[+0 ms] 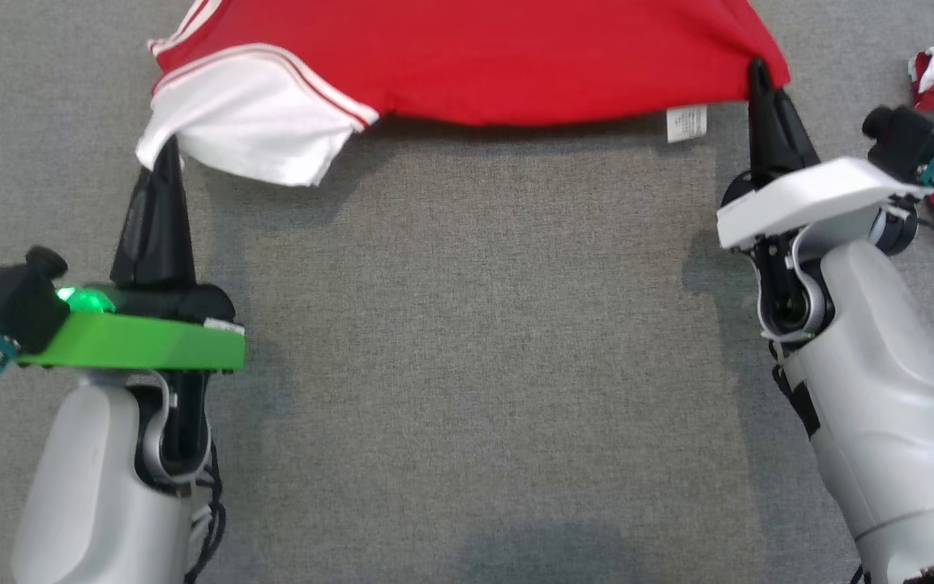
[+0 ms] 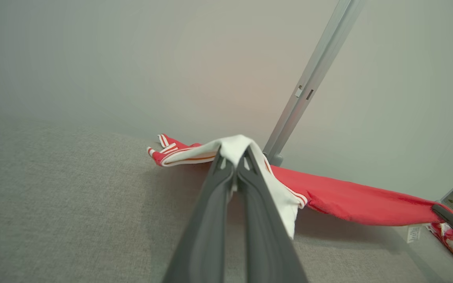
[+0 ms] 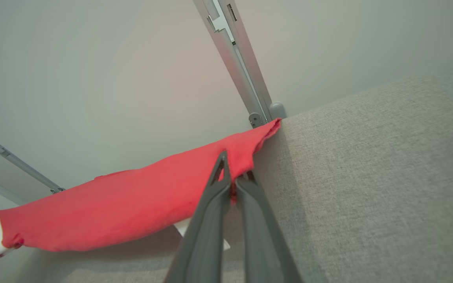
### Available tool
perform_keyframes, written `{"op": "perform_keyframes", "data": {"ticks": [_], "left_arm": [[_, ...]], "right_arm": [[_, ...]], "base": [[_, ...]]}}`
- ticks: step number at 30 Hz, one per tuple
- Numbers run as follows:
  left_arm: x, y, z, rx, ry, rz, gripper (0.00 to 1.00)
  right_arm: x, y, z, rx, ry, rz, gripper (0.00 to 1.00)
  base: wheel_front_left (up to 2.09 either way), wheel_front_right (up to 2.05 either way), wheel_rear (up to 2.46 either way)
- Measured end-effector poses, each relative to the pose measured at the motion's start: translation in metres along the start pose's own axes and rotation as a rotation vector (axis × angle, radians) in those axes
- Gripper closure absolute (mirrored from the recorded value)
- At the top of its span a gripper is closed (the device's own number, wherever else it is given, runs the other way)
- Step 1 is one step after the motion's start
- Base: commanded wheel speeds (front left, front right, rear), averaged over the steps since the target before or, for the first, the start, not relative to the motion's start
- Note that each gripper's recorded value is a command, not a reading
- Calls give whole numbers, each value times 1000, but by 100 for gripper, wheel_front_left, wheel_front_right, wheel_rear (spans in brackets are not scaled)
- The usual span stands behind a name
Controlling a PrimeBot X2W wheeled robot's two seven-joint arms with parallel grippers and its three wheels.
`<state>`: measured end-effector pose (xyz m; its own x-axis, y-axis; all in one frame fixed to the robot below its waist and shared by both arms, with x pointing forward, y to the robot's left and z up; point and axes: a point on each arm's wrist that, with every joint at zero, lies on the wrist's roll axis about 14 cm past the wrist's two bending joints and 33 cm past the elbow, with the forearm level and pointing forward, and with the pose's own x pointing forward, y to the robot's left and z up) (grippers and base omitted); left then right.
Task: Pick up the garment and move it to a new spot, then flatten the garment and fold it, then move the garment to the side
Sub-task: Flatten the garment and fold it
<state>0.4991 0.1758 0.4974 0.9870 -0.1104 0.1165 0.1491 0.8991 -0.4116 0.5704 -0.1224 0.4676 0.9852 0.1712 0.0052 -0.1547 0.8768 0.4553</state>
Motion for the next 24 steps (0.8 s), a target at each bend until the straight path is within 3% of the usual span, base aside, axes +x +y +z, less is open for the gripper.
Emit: {"op": "perform_keyframes", "data": {"ticks": [14,24], "left_arm": [[-113,-22,0,-123,20,80,100],[-165,-39,24,-164,-47,76,100]], "right_arm": [[-109,-2,6,52,-23,-60,100],[-171,4,16,71,-68,-89,100]], "base": [[0,0,0],[0,0,0]]}}
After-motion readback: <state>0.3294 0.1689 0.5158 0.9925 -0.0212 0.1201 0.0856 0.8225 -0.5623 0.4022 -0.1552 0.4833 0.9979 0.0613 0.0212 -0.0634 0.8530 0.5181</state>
